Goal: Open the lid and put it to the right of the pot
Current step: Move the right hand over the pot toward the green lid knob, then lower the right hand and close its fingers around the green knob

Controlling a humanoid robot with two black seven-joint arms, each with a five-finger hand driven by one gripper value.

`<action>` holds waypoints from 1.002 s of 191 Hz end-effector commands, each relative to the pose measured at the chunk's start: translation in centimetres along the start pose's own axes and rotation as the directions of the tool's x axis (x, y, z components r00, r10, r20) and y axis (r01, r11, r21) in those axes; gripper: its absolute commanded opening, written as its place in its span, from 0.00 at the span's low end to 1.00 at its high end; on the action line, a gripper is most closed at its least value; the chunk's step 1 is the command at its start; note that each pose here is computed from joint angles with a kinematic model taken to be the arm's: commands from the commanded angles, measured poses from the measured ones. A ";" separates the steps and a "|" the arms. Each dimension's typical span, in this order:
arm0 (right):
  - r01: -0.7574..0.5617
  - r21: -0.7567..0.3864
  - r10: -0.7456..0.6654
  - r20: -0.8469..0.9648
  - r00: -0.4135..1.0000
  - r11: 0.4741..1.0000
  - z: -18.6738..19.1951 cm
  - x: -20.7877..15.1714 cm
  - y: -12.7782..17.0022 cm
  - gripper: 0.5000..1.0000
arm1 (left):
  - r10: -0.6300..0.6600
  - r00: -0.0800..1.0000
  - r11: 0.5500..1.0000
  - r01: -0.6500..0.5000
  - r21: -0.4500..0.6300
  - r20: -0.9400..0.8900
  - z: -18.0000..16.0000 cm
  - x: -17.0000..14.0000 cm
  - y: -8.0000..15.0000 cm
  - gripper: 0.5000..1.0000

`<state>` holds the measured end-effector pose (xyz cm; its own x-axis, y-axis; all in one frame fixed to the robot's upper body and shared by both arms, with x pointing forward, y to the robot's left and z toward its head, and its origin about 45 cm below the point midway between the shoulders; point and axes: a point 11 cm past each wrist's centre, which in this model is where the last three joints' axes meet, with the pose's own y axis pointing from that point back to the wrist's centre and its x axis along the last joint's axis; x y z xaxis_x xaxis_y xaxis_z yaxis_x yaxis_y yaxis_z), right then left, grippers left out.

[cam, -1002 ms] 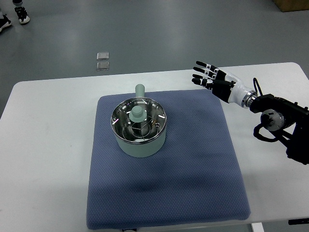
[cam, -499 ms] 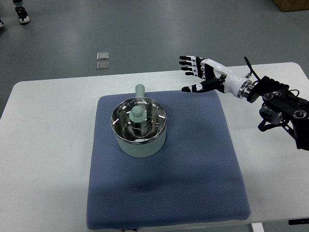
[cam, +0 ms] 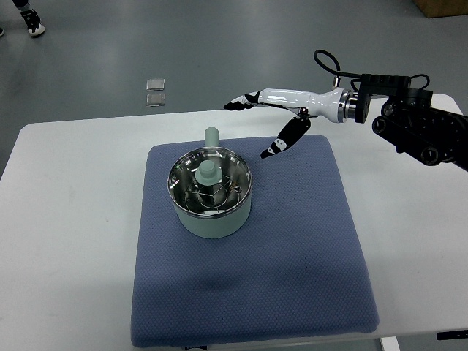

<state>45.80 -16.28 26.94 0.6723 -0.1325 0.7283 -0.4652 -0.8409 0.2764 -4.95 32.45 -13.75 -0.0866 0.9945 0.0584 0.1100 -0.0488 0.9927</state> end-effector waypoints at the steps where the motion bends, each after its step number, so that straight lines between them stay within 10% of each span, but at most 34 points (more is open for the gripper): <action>1: 0.034 -0.009 -0.034 -0.041 0.999 0.999 -0.5 0.3 -0.3 0.87 | -0.001 1.000 1.000 0.001 0.000 0.000 0.0 0.0 0.0 1.00; 73: 0.297 -0.020 -0.284 -0.357 0.890 0.955 -7.0 -1.1 -6.7 0.87 | 0.000 1.000 1.000 0.000 -0.003 -0.004 0.1 0.0 0.0 1.00; 191: 0.357 -0.051 -0.333 -0.499 0.800 0.933 -9.3 -1.2 -8.5 0.78 | 0.000 1.000 1.000 0.000 -0.005 -0.005 0.2 0.0 0.0 1.00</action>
<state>43.67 -4.25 29.72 0.4075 0.4375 0.8016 -0.2254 -0.8024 0.5526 -4.79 32.51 -13.76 -0.0906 0.9941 0.0598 0.1057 -0.0501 0.9931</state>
